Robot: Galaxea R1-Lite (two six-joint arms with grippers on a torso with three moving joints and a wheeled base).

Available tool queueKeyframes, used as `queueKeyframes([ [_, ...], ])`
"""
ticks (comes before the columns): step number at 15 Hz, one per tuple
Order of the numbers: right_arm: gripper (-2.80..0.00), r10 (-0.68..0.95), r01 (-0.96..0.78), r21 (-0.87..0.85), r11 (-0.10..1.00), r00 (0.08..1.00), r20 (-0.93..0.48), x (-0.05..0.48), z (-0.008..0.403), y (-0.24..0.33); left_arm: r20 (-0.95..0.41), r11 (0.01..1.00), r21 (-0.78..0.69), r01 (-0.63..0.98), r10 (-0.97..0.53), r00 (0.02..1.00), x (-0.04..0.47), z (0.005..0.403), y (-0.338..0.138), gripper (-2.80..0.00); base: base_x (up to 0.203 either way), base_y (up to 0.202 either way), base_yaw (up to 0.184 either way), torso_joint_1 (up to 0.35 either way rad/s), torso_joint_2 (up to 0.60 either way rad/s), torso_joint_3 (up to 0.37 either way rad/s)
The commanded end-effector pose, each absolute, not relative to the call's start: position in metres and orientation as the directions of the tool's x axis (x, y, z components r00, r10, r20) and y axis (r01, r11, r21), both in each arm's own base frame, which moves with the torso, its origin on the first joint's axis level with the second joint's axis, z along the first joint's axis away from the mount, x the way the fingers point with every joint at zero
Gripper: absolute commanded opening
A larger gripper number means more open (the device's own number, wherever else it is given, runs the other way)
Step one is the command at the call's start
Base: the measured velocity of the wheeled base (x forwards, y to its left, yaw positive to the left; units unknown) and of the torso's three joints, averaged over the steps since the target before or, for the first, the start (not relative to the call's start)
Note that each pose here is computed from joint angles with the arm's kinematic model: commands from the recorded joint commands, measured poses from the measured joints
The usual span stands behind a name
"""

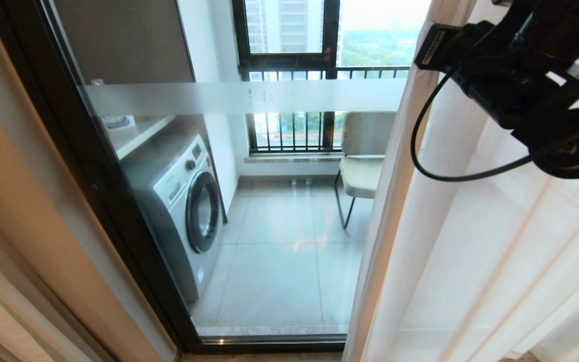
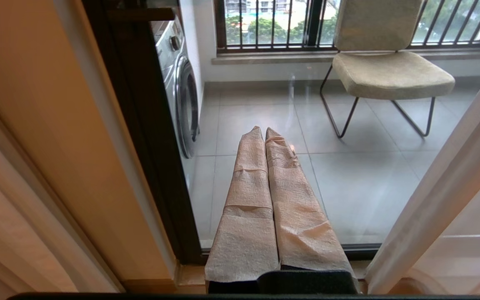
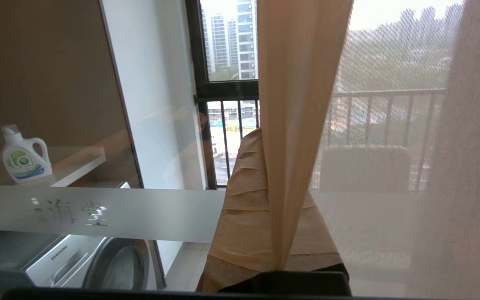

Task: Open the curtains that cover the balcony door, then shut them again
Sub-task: Close the inner curtains on both sides

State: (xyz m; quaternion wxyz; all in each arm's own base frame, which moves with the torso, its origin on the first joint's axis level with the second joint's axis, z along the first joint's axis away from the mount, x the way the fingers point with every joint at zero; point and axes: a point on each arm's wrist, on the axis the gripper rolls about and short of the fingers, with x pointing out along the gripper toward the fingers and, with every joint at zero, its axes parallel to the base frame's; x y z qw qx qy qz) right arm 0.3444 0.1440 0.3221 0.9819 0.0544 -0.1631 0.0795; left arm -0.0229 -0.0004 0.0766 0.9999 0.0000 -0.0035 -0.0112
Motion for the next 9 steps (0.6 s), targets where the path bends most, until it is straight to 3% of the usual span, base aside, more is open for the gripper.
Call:
queueKeyframes([
  [1,-2.80,0.139,-0.174,0.080,0.981,0.935,0.326,0.3458,0.3202,0.1453,0.008,1.000,0.002,0.022,-0.022,1.000,-0.0229,0.0765,-0.0004,-2.80,0.000,0.187,0.000,0.002,0.00,0.007],
  [3,-2.80,0.139,-0.174,0.081,0.981,0.934,0.328,0.3457,0.3207,0.1453,0.007,1.000,0.002,0.022,-0.022,1.000,-0.0229,0.0765,-0.0004,-2.80,0.000,0.126,0.001,0.004,0.00,0.002],
  [9,-2.80,0.145,-0.185,0.085,0.979,0.927,0.347,0.3433,0.3276,0.1488,0.006,1.000,0.002,0.023,-0.023,1.000,-0.0229,0.0764,-0.0004,-2.80,0.000,0.000,0.000,0.000,0.00,0.000],
])
